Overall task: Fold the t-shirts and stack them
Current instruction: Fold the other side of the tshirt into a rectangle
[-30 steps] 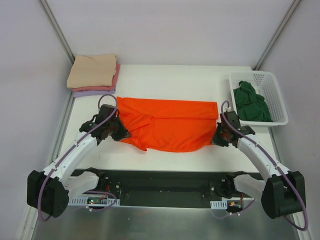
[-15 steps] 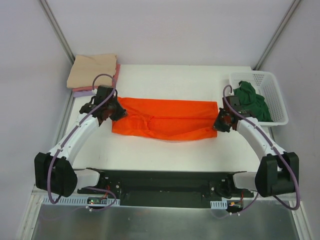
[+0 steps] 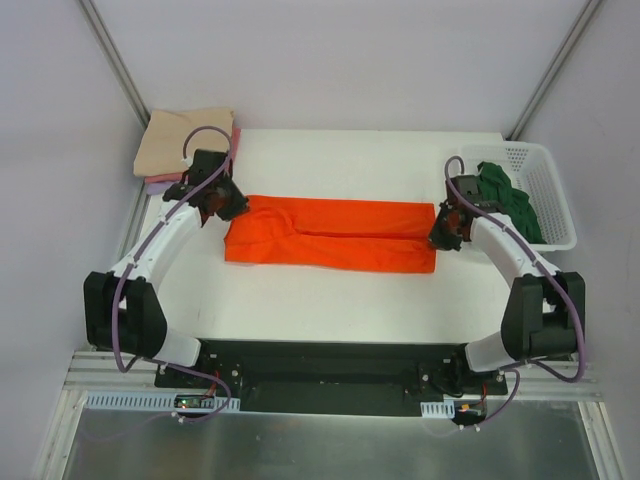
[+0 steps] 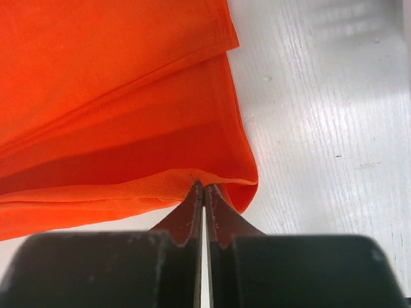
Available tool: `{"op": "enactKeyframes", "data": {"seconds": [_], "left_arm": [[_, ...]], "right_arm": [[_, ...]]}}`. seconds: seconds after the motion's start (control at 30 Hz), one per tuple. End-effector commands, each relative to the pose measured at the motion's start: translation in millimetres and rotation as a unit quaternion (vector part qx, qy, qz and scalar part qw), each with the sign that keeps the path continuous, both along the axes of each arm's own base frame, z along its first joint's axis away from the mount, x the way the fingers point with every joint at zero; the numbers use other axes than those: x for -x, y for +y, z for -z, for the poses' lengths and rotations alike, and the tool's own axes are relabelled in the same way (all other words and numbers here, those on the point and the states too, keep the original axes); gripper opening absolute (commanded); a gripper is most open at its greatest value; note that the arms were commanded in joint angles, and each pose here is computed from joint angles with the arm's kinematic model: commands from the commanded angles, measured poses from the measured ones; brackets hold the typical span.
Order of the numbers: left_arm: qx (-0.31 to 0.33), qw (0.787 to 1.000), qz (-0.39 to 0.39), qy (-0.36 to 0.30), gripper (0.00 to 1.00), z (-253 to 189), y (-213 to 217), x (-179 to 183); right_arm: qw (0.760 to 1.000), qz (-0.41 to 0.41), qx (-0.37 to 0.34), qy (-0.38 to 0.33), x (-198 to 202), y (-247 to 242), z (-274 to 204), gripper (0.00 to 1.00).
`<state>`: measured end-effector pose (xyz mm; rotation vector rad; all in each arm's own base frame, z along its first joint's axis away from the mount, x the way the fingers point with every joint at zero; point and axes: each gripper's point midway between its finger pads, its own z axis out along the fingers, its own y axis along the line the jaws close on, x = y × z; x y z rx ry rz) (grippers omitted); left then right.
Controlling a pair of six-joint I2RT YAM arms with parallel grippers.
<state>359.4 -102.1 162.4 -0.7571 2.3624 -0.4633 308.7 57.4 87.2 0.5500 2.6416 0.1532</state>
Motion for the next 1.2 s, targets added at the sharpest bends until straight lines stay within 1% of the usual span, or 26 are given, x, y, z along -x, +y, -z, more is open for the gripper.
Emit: {"op": "enactKeyframes", "data": {"seconds": [0.0, 0.17, 0.37, 0.4, 0.47, 0.5, 0.53, 0.57, 0.6, 0.63, 0.67, 0.7, 0.73, 0.8, 0.83, 0.87, 0.9, 0.93, 1.07, 1.1, 1.17], "left_arm": [[-0.024, 0.999, 0.011, -0.028, 0.0, -11.8, 4.2, -26.5], [-0.043, 0.999, 0.018, -0.021, 0.0, -4.0, 8.2, -41.1], [-0.059, 0.997, 0.045, 0.003, 0.0, 18.1, 6.3, -57.3], [-0.052, 0.997, 0.052, 0.008, 0.0, 22.2, 2.1, -59.7], [-0.06, 0.997, 0.049, 0.027, 0.0, 38.2, 3.4, -66.2], [-0.062, 0.996, 0.051, 0.031, 0.0, 43.0, 3.6, -70.7], [-0.064, 0.996, 0.053, 0.034, 0.04, 47.3, 3.7, -75.5], [-0.065, 0.996, 0.052, 0.034, 0.12, 48.0, 3.7, -79.9], [-0.066, 0.996, 0.055, 0.034, 0.26, 48.2, 3.3, -83.5], [-0.076, 0.996, 0.049, 0.027, 0.45, 44.5, 6.6, -89.0], [-0.078, 0.996, 0.047, 0.022, 0.75, 39.9, 7.3, -91.9], [-0.08, 0.996, 0.046, 0.013, 0.99, 33.1, 7.9, -93.8], [-0.083, 0.996, 0.043, 0.004, 0.99, 25.4, 9.4, -95.0], [-0.087, 0.995, 0.037, -0.013, 0.99, 10.1, 12.4, -93.8], [-0.083, 0.996, 0.04, -0.019, 0.99, 4.3, 11.2, -91.4], [-0.072, 0.996, 0.045, -0.023, 0.99, -1.0, 7.7, -84.9], [-0.055, 0.997, 0.058, -0.021, 0.99, -1.7, 0.8, -77.1], [-0.036, 0.996, 0.074, -0.017, 0.99, -1.0, -7.6, -68.4], [0.02, 0.993, 0.113, 0.03, 0.99, 23.3, -33.1, -24.2], [0.027, 0.991, 0.124, 0.044, 0.99, 31.1, -38.3, -13.3], [0.021, 0.991, 0.12, 0.063, 0.99, 45.5, -34.7, 1.4]], "right_arm": [[1.0, -0.003, 0.012, -0.017, -20.4, -4.8, -8.4, 0.01], [1.0, -0.001, 0.024, -0.015, -34.3, -8.8, -1.6, 0.02], [0.999, -0.006, 0.038, -0.011, -55.2, -11.2, 9.3, 0.05], [0.999, -0.003, 0.043, -0.008, -58.1, -12.7, 11.8, 0.06], [0.998, 0.004, 0.054, -0.006, -65.6, -17.5, 15.2, 0.09], [0.998, 0.006, 0.058, -0.003, -68.4, -18.6, 17.4, 0.11], [0.998, 0.006, 0.059, -0.006, -72.3, -18.1, 15.9, 0.19], [0.998, 0.007, 0.059, -0.01, -75.6, -18.3, 12.6, 0.32], [0.998, 0.004, 0.054, -0.016, -77.9, -15.8, 7.8, 0.47], [0.998, 0.003, 0.052, -0.022, -79.2, -15.5, 3.0, 0.55], [0.998, -0.001, 0.049, -0.03, -79.7, -14.0, -2.7, 0.59], [0.998, -0.007, 0.046, -0.038, -79.3, -11.4, -9.9, 0.62], [0.998, -0.016, 0.044, -0.043, -77.8, -9.9, -14.0, 0.66], [0.997, -0.042, 0.04, -0.049, -72.0, -3.9, -21.0, 0.78], [0.997, -0.058, 0.034, -0.048, -67.5, 1.7, -23.0, 0.86], [0.996, -0.074, 0.027, -0.047, -63.3, 7.2, -24.7, 0.88], [0.995, -0.09, 0.02, -0.045, -58.6, 13.9, -23.3, 0.94], [0.993, -0.108, 0.005, -0.043, -53.3, 24.1, -23.0, 0.96], [0.984, -0.172, -0.011, -0.045, -39.3, 57.5, -21.5, 0.96], [0.98, -0.195, -0.024, -0.043, -32.9, 72.0, -20.0, 0.96], [0.972, -0.227, -0.041, -0.035, -21.5, 91.5, -14.5, 0.96]]}}
